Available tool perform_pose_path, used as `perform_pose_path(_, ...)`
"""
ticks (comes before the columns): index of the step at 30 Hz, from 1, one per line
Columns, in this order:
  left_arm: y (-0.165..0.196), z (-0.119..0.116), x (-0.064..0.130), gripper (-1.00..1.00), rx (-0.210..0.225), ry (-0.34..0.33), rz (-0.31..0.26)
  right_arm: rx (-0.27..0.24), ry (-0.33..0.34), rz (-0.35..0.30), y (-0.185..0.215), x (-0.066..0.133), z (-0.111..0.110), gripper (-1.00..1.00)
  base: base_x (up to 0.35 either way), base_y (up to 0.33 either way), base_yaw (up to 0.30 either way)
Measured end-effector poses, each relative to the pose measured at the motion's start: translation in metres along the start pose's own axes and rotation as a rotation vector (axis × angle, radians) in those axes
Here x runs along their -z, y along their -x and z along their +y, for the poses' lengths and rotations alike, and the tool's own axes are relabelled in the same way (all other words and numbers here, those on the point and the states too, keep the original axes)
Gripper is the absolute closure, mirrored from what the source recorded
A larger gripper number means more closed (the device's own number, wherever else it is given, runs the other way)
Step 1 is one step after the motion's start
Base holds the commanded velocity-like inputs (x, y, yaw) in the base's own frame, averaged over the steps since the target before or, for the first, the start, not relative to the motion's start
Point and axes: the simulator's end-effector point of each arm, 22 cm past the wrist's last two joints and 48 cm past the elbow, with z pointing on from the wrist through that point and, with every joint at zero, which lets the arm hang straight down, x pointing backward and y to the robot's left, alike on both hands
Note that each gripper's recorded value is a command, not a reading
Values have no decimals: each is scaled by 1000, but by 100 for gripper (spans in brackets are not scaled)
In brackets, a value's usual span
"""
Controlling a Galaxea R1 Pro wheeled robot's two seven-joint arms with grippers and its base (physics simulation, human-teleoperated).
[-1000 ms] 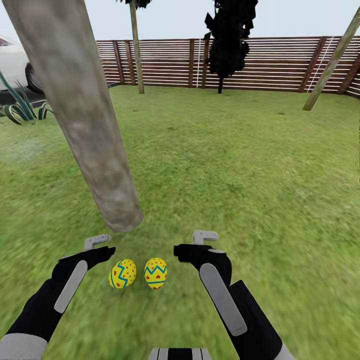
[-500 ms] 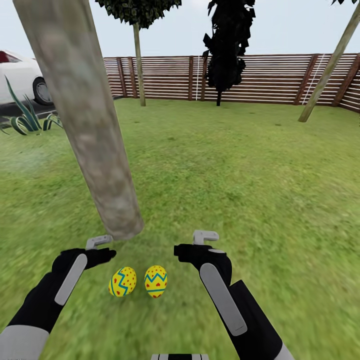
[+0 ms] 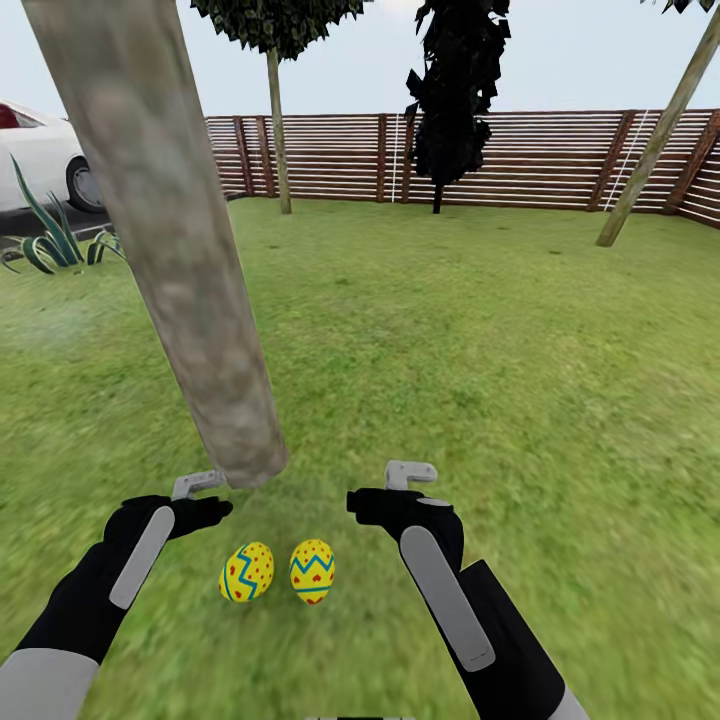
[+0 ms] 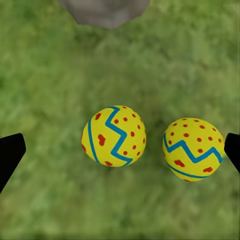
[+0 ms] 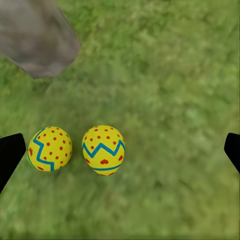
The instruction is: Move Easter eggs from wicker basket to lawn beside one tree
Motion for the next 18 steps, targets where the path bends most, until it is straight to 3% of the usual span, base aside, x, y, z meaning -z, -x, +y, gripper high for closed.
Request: perform_pose_path(18, 21, 1, 29, -100, -17, 25, 50, -12, 22, 15, 30, 23, 13, -100, 0, 0, 0)
